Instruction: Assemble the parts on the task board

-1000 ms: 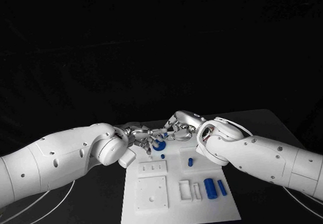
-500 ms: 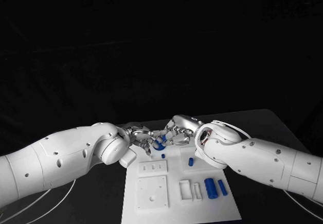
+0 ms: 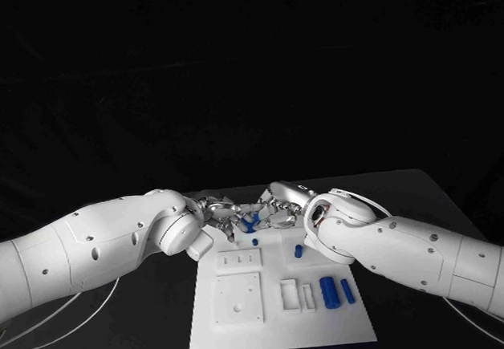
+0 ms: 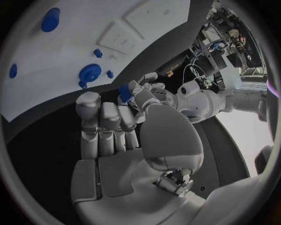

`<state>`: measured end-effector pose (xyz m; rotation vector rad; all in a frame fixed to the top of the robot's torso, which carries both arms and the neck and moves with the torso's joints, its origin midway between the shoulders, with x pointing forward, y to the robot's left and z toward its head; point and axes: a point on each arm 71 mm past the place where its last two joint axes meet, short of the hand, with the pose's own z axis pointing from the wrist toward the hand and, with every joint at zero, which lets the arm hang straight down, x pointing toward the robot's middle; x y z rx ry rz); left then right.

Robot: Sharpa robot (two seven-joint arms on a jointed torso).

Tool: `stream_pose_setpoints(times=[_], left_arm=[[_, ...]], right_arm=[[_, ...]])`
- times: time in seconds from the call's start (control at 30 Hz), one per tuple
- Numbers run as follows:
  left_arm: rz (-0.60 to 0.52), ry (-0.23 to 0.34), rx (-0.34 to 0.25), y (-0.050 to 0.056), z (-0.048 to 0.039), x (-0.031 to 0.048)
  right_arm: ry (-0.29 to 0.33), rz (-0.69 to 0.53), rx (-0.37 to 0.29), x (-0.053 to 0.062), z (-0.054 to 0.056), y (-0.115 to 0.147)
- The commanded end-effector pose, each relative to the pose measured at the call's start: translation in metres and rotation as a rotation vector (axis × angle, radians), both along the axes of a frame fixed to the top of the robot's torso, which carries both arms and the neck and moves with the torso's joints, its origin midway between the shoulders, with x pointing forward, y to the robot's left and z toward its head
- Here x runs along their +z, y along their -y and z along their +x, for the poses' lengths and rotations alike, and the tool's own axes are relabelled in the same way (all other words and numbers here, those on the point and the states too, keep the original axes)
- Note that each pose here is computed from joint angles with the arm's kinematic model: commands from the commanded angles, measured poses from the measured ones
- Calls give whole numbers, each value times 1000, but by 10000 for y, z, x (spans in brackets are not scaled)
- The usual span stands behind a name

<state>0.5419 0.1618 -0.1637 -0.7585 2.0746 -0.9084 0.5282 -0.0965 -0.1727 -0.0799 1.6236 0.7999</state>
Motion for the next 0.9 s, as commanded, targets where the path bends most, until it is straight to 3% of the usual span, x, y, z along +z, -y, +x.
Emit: stream_pose_setpoints(times=[0.03,0.9], left_arm=[[35,-22,-27,18,-9,-13],[54,-52,-53,45,-17,-36]], right_arm=[[-3,-7,8,-9,-8,-18],[-30,-8,32,-65,-35,-107]])
